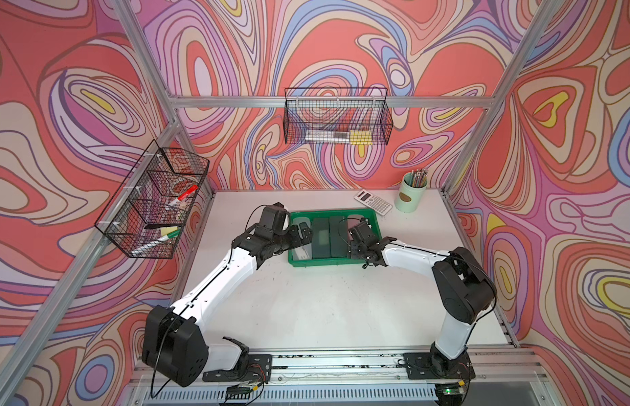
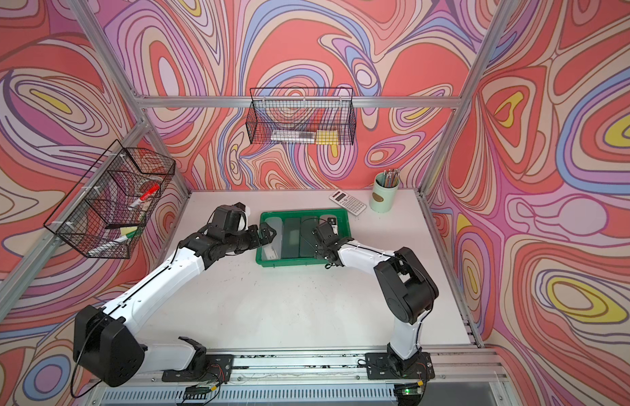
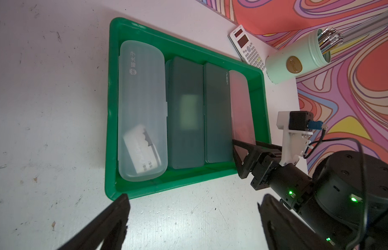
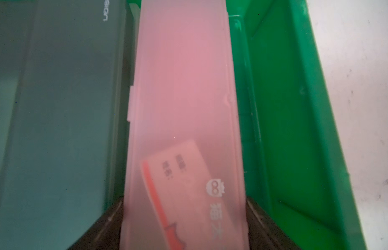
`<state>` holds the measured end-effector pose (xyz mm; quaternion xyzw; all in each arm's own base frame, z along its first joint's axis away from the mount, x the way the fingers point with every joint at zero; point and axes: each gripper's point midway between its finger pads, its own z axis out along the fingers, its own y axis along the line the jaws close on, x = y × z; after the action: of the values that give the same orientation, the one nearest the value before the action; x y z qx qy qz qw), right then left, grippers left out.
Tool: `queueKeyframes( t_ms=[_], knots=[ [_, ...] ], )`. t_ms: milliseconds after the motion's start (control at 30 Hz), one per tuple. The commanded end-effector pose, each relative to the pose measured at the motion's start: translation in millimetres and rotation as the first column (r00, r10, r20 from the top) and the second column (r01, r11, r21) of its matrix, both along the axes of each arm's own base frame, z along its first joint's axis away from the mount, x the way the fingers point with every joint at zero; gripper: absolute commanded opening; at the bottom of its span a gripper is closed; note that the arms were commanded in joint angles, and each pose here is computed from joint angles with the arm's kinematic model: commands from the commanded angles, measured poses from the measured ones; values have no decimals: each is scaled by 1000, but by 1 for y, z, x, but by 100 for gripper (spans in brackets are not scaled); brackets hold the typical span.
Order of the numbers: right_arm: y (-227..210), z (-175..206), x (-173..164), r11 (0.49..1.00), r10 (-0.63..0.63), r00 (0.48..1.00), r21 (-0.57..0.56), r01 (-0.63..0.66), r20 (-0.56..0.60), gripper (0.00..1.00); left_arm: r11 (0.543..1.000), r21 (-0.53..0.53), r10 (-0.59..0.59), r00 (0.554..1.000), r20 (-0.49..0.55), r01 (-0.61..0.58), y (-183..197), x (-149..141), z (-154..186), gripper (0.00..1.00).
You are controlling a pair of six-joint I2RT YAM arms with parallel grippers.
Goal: Put the pencil case into the storage box
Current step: Place the pencil case at the storage box, then reset both arms
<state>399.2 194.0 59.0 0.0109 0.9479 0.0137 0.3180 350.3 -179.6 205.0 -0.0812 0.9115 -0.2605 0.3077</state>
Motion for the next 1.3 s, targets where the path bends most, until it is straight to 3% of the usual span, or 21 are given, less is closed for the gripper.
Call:
queueKeyframes(
  t_ms=[0, 133, 333, 500, 700, 767, 833, 900, 1000, 1133, 1267],
  knots=[
    [7, 3, 10, 999, 2, 1000, 32, -3, 19, 87, 999, 38, -6, 1000, 2, 6, 1, 2, -10, 97],
    [6, 13, 9, 999, -3, 999, 45, 1, 37, 94, 996, 87, 23, 1000, 10, -23, 13, 0, -13, 98],
    [-6, 53, 6, 998, -29, 991, 53, 22, 130, 98, 964, 228, 106, 985, 135, -135, 52, -6, 1, 99],
    [-54, 96, -6, 984, -159, 949, -32, 174, 271, 98, 872, 410, 138, 938, 318, -268, 100, -14, 8, 99],
    [-114, 133, -29, 922, -202, 874, -216, 322, 442, 98, 740, 519, 146, 856, 496, -427, 141, -21, -5, 99],
    [-133, 129, -30, 908, -203, 873, -248, 338, 444, 98, 703, 540, 152, 840, 521, -463, 149, -21, -13, 99],
    [-160, 121, -31, 886, -246, 864, -260, 384, 438, 98, 683, 586, 114, 856, 505, -436, 149, -20, -23, 99],
    [-183, 114, -32, 856, -260, 851, -300, 422, 456, 98, 627, 651, 104, 875, 474, -427, 155, -18, -37, 99],
    [-191, 107, -29, 856, -204, 841, -325, 401, 501, 98, 552, 694, 111, 865, 489, -462, 167, -17, -51, 99],
    [-204, 96, -22, 876, -202, 804, -264, 404, 559, 98, 536, 683, 95, 840, 535, -496, 171, -10, -61, 99],
    [-217, 79, -12, 884, -220, 783, -221, 412, 582, 98, 556, 650, 106, 820, 563, -518, 180, -6, -75, 99]
  ],
)
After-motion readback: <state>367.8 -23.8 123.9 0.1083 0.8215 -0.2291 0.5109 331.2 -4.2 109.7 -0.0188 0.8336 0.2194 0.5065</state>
